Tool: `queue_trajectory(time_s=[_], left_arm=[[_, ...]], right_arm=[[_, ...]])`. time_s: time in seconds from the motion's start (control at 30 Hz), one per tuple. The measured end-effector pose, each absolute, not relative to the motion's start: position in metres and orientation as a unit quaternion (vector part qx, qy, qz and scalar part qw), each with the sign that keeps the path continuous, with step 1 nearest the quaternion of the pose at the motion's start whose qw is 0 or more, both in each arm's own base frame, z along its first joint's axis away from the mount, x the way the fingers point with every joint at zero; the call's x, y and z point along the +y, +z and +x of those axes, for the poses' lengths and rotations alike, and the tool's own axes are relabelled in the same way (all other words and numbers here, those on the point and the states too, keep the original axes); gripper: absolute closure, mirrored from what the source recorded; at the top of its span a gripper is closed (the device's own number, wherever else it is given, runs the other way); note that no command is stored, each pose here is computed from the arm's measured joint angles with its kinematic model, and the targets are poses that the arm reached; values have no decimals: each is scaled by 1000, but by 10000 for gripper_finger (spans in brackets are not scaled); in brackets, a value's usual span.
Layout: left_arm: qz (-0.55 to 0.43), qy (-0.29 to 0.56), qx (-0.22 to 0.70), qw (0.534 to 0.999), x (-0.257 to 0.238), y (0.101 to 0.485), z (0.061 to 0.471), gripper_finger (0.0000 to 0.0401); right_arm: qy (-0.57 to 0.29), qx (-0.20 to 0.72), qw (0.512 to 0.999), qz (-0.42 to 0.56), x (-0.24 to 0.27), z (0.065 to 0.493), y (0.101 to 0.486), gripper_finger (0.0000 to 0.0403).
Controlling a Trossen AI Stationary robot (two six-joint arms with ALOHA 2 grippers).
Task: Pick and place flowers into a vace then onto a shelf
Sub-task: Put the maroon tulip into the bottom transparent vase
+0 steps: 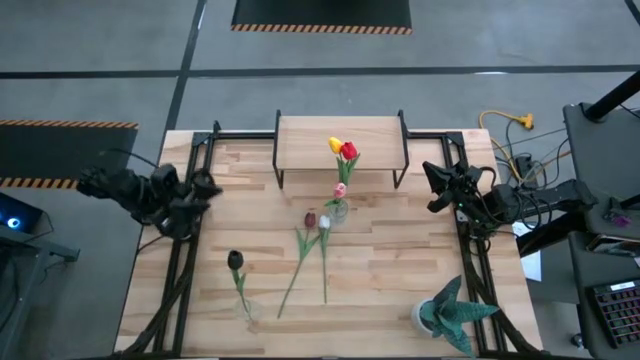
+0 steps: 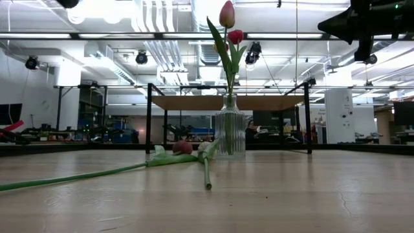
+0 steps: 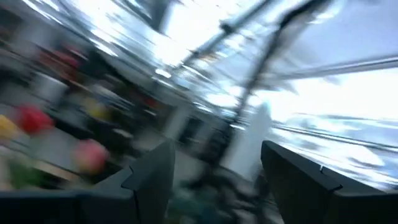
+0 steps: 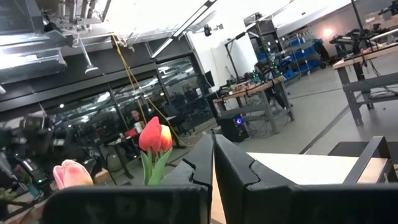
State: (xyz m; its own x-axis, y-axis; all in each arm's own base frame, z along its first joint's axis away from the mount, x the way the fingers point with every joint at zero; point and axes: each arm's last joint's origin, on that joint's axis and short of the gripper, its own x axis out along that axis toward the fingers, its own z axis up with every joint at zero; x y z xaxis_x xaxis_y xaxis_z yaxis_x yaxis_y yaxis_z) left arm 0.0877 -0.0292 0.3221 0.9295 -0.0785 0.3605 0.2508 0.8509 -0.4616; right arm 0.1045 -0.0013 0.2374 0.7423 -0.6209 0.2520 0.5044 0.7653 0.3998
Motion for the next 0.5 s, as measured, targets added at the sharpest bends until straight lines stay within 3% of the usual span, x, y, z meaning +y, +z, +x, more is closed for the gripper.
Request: queue_trajectory(time_s=[0.27, 0.5], left_arm=[[-176, 58, -119, 976, -35, 389, 118, 178], [-195, 157, -14, 968, -45, 427, 154, 178]], right_arm=[[-305, -190, 920, 159, -1, 104, 238, 394], [-302, -199, 917, 170, -1, 104, 241, 394]])
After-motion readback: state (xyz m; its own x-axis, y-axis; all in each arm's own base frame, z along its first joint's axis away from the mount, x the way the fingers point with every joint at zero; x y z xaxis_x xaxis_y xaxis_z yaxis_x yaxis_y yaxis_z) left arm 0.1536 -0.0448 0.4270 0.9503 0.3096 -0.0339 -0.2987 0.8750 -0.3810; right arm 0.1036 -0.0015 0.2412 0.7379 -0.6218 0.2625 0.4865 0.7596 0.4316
